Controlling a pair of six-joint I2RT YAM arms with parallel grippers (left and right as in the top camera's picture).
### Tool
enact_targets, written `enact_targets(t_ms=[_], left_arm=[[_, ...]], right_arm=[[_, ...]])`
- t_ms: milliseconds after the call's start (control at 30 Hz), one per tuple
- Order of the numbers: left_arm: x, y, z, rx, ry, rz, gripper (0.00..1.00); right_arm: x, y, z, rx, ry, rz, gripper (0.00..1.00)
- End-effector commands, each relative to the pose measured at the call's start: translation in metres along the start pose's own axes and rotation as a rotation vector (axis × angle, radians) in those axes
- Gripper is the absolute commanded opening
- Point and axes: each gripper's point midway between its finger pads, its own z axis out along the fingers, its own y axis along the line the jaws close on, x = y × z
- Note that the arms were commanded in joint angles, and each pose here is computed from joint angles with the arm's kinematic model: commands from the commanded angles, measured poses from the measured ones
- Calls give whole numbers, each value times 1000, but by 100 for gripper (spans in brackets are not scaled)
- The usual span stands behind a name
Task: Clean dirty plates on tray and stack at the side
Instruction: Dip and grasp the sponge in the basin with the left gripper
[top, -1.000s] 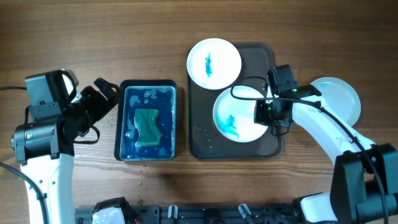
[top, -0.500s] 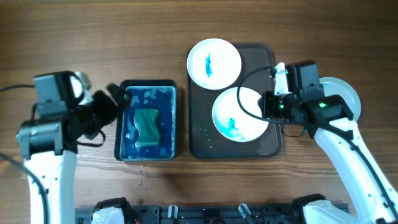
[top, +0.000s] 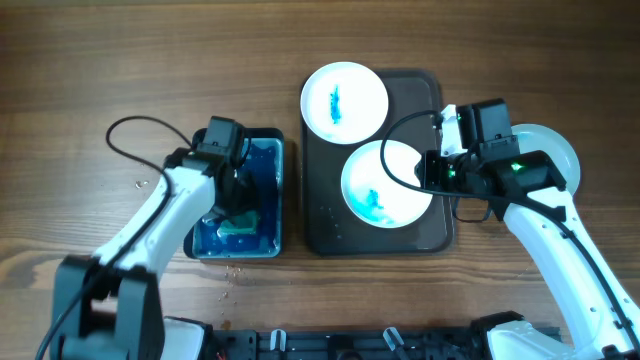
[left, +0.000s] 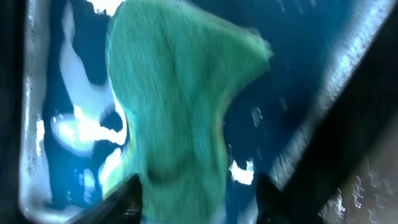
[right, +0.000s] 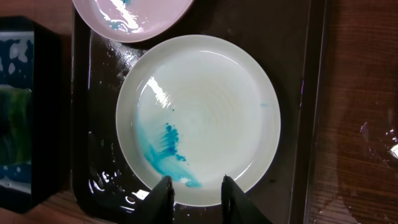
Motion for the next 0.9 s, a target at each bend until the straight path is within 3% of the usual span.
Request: enact_targets(t_ms=[0,67,100,133,300,333,367,467,533,800,867], left_arm=[[-12,15,25,-116,-32,-35,38],[-7,16,39,-132,10,-31,27],[-2,16,46,-134,40,-30,4],[3,14,52,-128,74,-20,4],[-1,4,41,-86,87,-2,4],[-6,1,33,-76,76,-3,11],[-11,-3,25,-68,63,-2,33],[-27,-11,0,-42,6,1,59],[-35,-13,-7,-33,-39,0,66],[-34,1,23,-94,-60,0,54],[-29,4,40,-102,-53,1,37]], right_arm=[[1,2,1,-13,15,13,26],[2,2,1,-11,21,14,26],[3,2,1,-11,24,14,26],[3,2,1,-10,26,15,26],[4,2,1,-9,28,14,26],[4,2,1,-9,28,14,26],[4,2,1,-9,28,14,26],[4,2,1,-9,29,14,26],[4,2,1,-9,28,14,26],[4,2,1,-9,28,14,26],[5,2,1,-9,30,14,26]])
